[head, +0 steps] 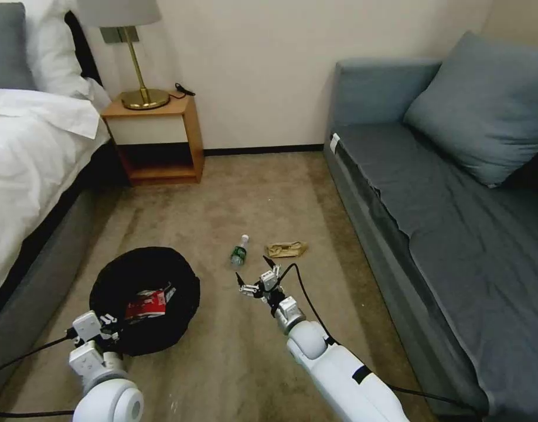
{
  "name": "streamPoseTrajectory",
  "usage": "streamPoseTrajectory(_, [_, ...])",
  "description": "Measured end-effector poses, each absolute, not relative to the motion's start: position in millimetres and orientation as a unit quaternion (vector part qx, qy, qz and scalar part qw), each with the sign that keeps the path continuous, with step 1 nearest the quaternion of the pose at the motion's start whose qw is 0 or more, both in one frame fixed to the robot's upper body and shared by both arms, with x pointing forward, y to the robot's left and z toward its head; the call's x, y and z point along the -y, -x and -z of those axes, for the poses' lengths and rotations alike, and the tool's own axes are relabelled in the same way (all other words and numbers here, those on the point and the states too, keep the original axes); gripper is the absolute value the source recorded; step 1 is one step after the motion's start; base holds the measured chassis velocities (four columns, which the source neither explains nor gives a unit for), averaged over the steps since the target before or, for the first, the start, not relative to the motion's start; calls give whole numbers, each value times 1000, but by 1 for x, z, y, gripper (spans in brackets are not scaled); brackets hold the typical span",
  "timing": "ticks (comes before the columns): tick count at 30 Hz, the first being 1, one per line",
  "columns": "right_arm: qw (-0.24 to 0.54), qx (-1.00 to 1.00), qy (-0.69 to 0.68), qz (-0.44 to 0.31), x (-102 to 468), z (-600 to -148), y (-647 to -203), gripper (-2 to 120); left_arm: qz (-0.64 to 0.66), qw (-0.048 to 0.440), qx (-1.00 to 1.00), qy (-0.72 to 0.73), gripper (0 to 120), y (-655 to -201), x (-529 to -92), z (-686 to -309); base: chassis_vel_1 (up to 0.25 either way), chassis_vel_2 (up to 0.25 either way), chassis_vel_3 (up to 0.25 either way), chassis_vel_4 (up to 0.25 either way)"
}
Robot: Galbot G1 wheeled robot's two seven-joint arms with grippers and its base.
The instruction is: Pick up the trash bin, then pick up the garbage on the floor and place it into the trash bin.
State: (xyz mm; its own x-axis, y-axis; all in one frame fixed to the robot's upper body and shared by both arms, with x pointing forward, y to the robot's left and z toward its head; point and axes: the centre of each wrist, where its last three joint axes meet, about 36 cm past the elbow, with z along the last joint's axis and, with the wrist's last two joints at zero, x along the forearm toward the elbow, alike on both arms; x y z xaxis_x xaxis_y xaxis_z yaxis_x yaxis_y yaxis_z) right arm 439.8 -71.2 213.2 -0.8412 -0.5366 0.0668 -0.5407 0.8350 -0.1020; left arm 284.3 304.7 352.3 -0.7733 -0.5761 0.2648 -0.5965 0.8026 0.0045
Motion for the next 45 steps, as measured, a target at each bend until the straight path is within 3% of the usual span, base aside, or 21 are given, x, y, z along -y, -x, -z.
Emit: streamPoseTrajectory(45, [26,958,-281,-57,68,-204,-436,100,-37,129,940,-314,1,-283,-306,-346,-126,124,124,-121])
